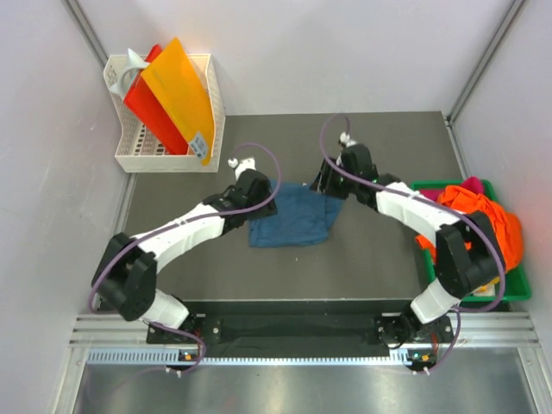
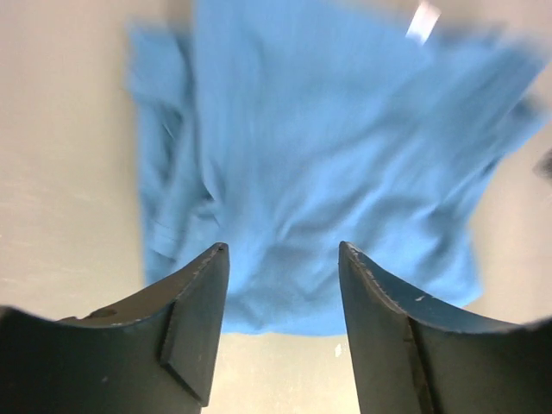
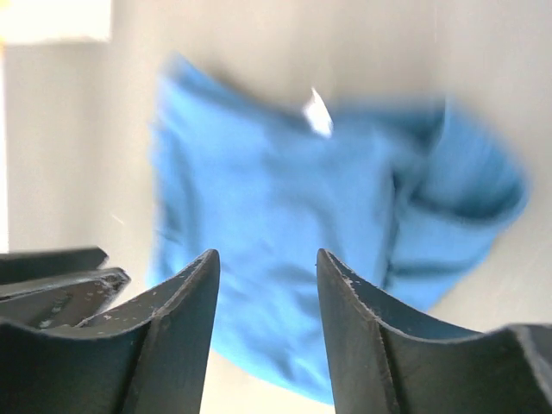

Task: Fold and stack the t-shirts
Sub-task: Smooth out wrinkles on the folded tshirt, then put the neatly folded tshirt into the corner of the board with the left arm

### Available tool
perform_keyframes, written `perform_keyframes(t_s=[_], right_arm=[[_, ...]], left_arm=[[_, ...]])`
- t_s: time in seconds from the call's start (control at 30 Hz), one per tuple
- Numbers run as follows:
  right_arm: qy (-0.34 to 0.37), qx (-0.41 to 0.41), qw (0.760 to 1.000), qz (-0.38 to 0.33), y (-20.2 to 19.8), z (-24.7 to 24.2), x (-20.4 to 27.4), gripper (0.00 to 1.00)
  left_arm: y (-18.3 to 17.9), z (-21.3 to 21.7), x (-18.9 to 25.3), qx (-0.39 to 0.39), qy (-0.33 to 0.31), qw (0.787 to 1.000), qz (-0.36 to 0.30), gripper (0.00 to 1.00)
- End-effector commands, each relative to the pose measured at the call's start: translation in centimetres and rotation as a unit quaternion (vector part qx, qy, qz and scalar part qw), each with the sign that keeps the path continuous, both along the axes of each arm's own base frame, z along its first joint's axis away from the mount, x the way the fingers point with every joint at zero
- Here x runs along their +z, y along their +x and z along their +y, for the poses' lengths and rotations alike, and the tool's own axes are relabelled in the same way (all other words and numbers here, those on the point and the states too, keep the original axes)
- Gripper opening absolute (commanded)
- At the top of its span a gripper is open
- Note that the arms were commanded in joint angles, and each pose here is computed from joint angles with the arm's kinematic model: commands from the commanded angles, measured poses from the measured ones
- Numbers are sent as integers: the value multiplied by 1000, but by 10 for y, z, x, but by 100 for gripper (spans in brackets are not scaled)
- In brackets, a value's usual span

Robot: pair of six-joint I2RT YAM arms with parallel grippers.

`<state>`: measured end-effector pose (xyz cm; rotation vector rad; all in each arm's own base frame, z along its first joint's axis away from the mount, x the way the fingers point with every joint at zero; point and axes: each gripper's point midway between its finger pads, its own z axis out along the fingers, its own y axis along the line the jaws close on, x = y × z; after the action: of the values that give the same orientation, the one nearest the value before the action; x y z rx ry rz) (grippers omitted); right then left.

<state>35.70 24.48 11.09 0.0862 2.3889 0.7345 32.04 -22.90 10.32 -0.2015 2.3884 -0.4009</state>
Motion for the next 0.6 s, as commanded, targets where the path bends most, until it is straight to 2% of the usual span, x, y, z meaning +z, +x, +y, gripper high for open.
perform_keyframes(t_s=[0.0, 0.07, 0.23, 0.57], right_arm=[[-31, -12, 994, -103, 14, -15, 91, 50], [-35, -17, 993, -108, 12, -20, 98, 51], [-53, -9, 994, -99, -6, -23, 82, 51], [-83, -27, 990, -107, -14, -38, 81, 54]], left_arm=[[23, 39, 51, 73, 31, 994, -79, 60], [20, 56, 32, 96, 73, 992, -47, 60], [25, 63, 1, 107, 135, 985, 5, 61], [33, 54, -22, 94, 134, 986, 10, 66]])
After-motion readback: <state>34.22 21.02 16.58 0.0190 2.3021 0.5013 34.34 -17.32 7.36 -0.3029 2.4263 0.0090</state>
